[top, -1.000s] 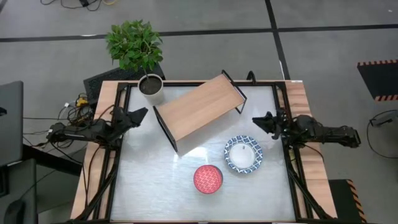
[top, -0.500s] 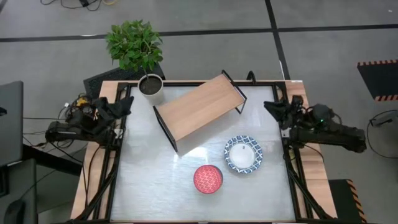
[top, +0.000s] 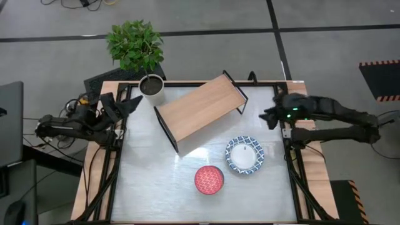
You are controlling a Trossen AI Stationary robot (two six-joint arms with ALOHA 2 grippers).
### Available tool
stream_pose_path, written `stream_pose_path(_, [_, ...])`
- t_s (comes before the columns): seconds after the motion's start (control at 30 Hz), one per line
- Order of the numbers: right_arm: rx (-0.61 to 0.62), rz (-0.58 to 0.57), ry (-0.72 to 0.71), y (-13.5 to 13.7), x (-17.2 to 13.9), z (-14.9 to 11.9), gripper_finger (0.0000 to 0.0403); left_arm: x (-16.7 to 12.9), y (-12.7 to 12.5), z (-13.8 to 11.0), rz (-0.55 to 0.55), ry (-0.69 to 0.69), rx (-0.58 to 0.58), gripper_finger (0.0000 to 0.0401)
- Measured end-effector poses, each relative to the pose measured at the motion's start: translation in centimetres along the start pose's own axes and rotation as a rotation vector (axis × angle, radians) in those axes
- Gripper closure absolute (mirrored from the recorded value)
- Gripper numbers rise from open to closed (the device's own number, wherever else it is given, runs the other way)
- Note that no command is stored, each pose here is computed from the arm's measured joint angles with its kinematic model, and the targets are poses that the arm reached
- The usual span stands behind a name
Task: Place and stack bowls onto a shelf
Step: Put the white bowl on the shelf
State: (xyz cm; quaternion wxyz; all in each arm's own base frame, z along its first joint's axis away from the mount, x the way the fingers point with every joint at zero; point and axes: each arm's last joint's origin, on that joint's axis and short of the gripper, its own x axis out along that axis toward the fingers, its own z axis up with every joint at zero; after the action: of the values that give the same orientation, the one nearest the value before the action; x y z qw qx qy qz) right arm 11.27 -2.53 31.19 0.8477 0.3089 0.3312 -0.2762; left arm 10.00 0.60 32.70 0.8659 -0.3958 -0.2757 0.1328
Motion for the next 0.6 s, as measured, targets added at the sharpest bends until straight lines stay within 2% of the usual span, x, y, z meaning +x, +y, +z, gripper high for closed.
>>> stream_pose_path(0.13, [0.019, -0.137, 0.245, 0.6, 2.6, -0.9, 0.0162, 0.8, -0.6, -0.2, 0.003, 0.034, 0.042, 0.0155])
stream_pose_path(0.27, [-0.029, -0.235, 0.393, 1.5, 4.3, -1.9, 0.0165, 1.0, -0.7, -0.3, 0.006, 0.037, 0.052, 0.0155])
stream_pose_path(0.4, [-0.039, -0.271, 0.458, 2.8, 5.4, -2.8, 0.0166, 1.1, -0.7, -0.3, 0.007, 0.038, 0.054, 0.0155])
stream_pose_path(0.6, [0.050, -0.343, 0.498, 4.0, 6.0, -4.3, 0.0166, 1.1, -0.6, -0.2, 0.029, 0.019, 0.054, 0.0155])
